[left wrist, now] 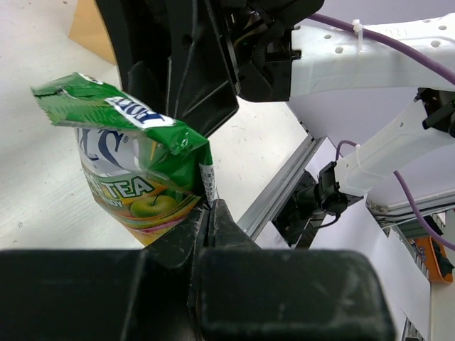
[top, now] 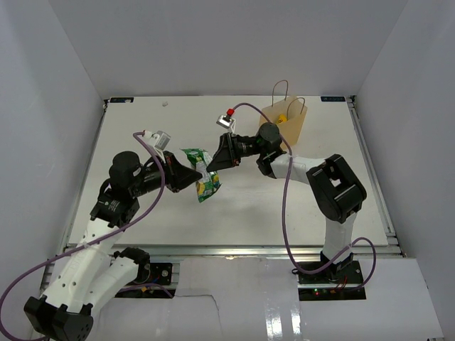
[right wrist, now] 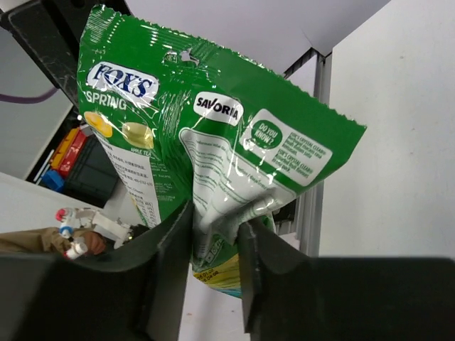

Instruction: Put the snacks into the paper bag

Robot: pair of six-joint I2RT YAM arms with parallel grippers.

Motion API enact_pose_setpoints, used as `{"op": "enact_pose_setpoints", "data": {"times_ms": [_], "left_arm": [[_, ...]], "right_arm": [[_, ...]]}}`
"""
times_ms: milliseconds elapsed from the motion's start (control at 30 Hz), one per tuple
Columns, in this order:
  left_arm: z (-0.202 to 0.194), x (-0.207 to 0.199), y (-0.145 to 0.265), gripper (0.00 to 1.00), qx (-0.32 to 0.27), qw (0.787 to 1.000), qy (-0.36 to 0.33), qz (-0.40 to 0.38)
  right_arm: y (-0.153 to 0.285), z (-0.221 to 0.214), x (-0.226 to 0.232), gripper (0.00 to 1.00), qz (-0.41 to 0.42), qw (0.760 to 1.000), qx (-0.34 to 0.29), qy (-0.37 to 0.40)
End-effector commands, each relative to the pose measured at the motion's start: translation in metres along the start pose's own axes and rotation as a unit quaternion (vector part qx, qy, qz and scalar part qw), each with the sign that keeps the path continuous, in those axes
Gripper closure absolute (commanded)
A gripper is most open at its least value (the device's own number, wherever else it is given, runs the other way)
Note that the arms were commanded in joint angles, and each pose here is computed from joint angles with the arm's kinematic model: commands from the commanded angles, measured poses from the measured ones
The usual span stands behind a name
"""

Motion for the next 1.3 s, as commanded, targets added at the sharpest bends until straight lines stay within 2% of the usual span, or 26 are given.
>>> {"op": "enact_pose_setpoints", "data": {"times_ms": [0, 67, 133, 167, 200, 267, 300, 333, 367, 433, 500, 533, 567, 667, 733, 767, 833, 1000, 1133, 1233, 1267], "left_arm": [[0.003, 0.001, -0.001, 1.00, -0.012, 1.000, -0.012, 0.001], [0.001, 0.004, -0.001, 1.00, -0.012, 1.000, -0.013, 0.004], [-0.001, 0.006, -0.001, 1.00, -0.009, 1.000, -0.011, 0.008], [-0.002, 0.008, 0.000, 1.00, -0.010, 1.000, -0.010, 0.011], [-0.002, 0.008, 0.000, 1.00, -0.012, 1.000, -0.010, 0.013], [-0.001, 0.008, 0.003, 1.00, -0.020, 0.999, -0.012, 0.022], [-0.001, 0.008, 0.005, 0.96, -0.022, 0.999, -0.012, 0.026], [0.002, 0.004, 0.009, 0.84, -0.031, 0.999, -0.017, 0.026], [0.005, 0.005, 0.011, 0.69, -0.042, 0.998, -0.018, 0.036], [0.011, -0.003, 0.018, 0.44, -0.060, 0.997, -0.025, 0.037], [0.018, -0.007, 0.024, 0.33, -0.080, 0.995, -0.031, 0.044], [0.024, -0.013, 0.028, 0.26, -0.093, 0.994, -0.037, 0.042], [0.028, -0.016, 0.032, 0.24, -0.105, 0.993, -0.039, 0.044], [0.037, -0.027, 0.037, 0.21, -0.123, 0.990, -0.047, 0.039], [0.042, -0.030, 0.038, 0.20, -0.130, 0.990, -0.047, 0.039], [0.047, -0.033, 0.038, 0.20, -0.134, 0.989, -0.047, 0.038], [0.052, -0.035, 0.038, 0.20, -0.143, 0.988, -0.048, 0.039], [0.063, -0.036, 0.039, 0.14, -0.166, 0.983, -0.056, 0.046], [0.057, -0.022, 0.033, 0.10, -0.167, 0.983, -0.055, 0.059], [0.051, -0.010, 0.026, 0.09, -0.164, 0.983, -0.043, 0.065], [0.050, -0.007, 0.025, 0.09, -0.165, 0.983, -0.040, 0.068]], "right_arm": [[-0.001, 0.011, 0.035, 0.68, 0.033, 0.997, 0.000, 0.067], [-0.001, 0.013, 0.040, 0.81, 0.034, 0.996, 0.004, 0.076], [-0.001, 0.013, 0.040, 0.85, 0.031, 0.996, 0.010, 0.086], [-0.001, 0.015, 0.044, 0.90, 0.034, 0.995, 0.015, 0.096], [0.000, 0.014, 0.042, 0.91, 0.028, 0.996, 0.022, 0.084], [-0.001, 0.019, 0.044, 0.92, 0.025, 0.992, 0.028, 0.118], [-0.001, 0.021, 0.043, 0.92, 0.022, 0.992, 0.032, 0.124], [-0.001, 0.018, 0.040, 0.92, 0.013, 0.994, 0.040, 0.103], [-0.002, 0.023, 0.040, 0.92, 0.012, 0.990, 0.041, 0.133], [-0.001, 0.023, 0.037, 0.92, 0.003, 0.991, 0.051, 0.124], [-0.002, 0.034, 0.037, 0.92, -0.001, 0.984, 0.052, 0.168], [0.000, 0.032, 0.036, 0.92, -0.011, 0.987, 0.061, 0.149], [-0.001, 0.046, 0.038, 0.92, -0.017, 0.977, 0.057, 0.205], [0.001, 0.057, 0.041, 0.92, -0.042, 0.969, 0.063, 0.235], [0.004, 0.079, 0.049, 0.92, -0.054, 0.953, 0.056, 0.295], [0.008, 0.086, 0.050, 0.92, -0.072, 0.949, 0.054, 0.301], [0.020, 0.116, 0.060, 0.92, -0.098, 0.928, 0.039, 0.356], [0.068, 0.176, 0.082, 0.92, -0.184, 0.881, -0.004, 0.437], [0.130, 0.216, 0.099, 0.92, -0.277, 0.812, -0.019, 0.514], [0.172, 0.233, 0.103, 0.92, -0.357, 0.761, -0.018, 0.541], [0.186, 0.239, 0.102, 0.92, -0.387, 0.736, -0.014, 0.555]]}}
Point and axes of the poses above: each gripper's point midway between its finger pads, its own y axis back along the fingers, its own x axis along the line the jaws close on, z = x × y, the point moved 4 cm from there along y, back along the fingers, and after that the axes turned 11 degrees about y, right-handed, at the moved point
